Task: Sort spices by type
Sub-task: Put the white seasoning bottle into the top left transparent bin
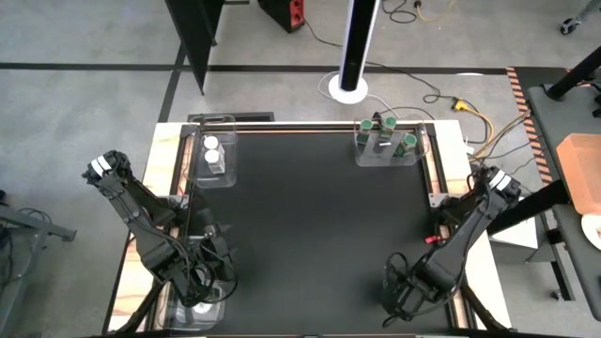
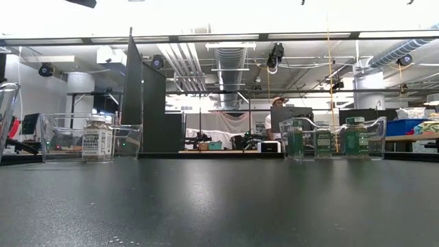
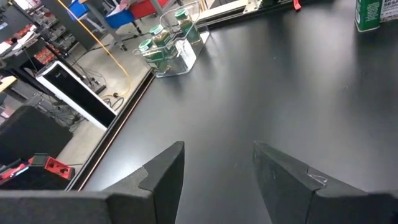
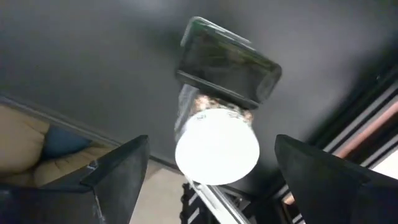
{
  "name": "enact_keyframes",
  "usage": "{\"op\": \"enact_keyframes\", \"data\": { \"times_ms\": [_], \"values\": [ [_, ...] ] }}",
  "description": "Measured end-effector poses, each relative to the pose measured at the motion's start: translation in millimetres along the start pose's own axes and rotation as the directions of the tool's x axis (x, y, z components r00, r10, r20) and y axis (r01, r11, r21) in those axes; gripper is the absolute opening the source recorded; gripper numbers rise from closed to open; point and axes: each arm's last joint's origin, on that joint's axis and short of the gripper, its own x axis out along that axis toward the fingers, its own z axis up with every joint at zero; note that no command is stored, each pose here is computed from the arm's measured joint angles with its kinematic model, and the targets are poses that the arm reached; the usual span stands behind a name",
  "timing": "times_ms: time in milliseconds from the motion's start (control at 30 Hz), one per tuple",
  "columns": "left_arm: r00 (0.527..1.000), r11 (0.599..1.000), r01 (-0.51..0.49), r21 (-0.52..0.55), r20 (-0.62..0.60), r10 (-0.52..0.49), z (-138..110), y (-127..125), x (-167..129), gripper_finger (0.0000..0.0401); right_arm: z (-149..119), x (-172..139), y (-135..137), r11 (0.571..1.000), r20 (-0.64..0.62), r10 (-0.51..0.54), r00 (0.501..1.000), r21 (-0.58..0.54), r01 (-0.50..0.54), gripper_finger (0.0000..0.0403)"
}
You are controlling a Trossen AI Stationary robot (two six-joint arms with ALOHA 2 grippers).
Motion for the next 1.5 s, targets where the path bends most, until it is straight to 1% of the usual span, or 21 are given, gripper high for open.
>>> {"op": "enact_keyframes", "data": {
  "times_ms": [67, 200, 400, 600, 1000, 1167, 1267, 1433, 1500],
  "values": [
    [1.0, 1.0, 0.001, -0.004, 0.001, -0.001, 0.1, -0.1, 0.0, 0.0173, -2.2, 4.2, 0.7, 1.0, -0.025, -0.015, 1.0, -0.003, 0.015, 0.0339],
    [1.0, 1.0, 0.003, -0.007, 0.002, -0.003, 0.2, -0.4, -0.2, 0.0173, -7.6, 9.5, -1.2, 1.0, -0.033, -0.031, 0.999, 0.0, 0.031, 0.0333],
    [1.0, 1.0, 0.003, -0.007, 0.001, -0.003, 0.3, -0.5, -0.2, 0.0173, -12.7, 15.4, -6.4, 0.999, -0.016, -0.048, 0.999, 0.022, 0.049, 0.0324],
    [1.0, 1.0, 0.003, -0.008, 0.001, -0.003, 0.3, -0.4, 0.0, 0.0173, -11.3, 17.7, -6.2, 0.999, 0.01, -0.043, 0.999, 0.024, 0.043, 0.0314],
    [1.0, 1.0, 0.004, -0.011, 0.002, -0.004, 0.5, -0.6, 0.0, 0.0173, -8.8, 32.0, -6.9, 0.999, 0.003, -0.029, 1.0, 0.033, 0.029, 0.0292],
    [1.0, 1.0, 0.005, -0.015, 0.003, -0.005, 0.7, -0.9, 0.0, 0.0173, -8.1, 36.9, -6.6, 0.999, -0.004, -0.014, 1.0, 0.03, 0.015, 0.027],
    [1.0, 1.0, 0.006, -0.017, 0.004, -0.006, 0.8, -1.0, 0.0, 0.0173, -8.4, 36.9, -6.0, 1.0, -0.006, -0.008, 1.0, 0.03, 0.008, 0.0247],
    [1.0, 1.0, 0.009, -0.025, 0.006, -0.009, 1.3, -1.5, 0.0, 0.0173, -8.7, 36.7, -5.5, 0.999, -0.01, -0.002, 1.0, 0.034, 0.003, 0.0197],
    [1.0, 1.0, 0.01, -0.028, 0.007, -0.01, 1.4, -1.7, 0.0, 0.0173, -8.8, 36.6, -5.5, 1.0, -0.012, -0.002, 1.0, 0.027, 0.003, 0.0194]
  ]
}}
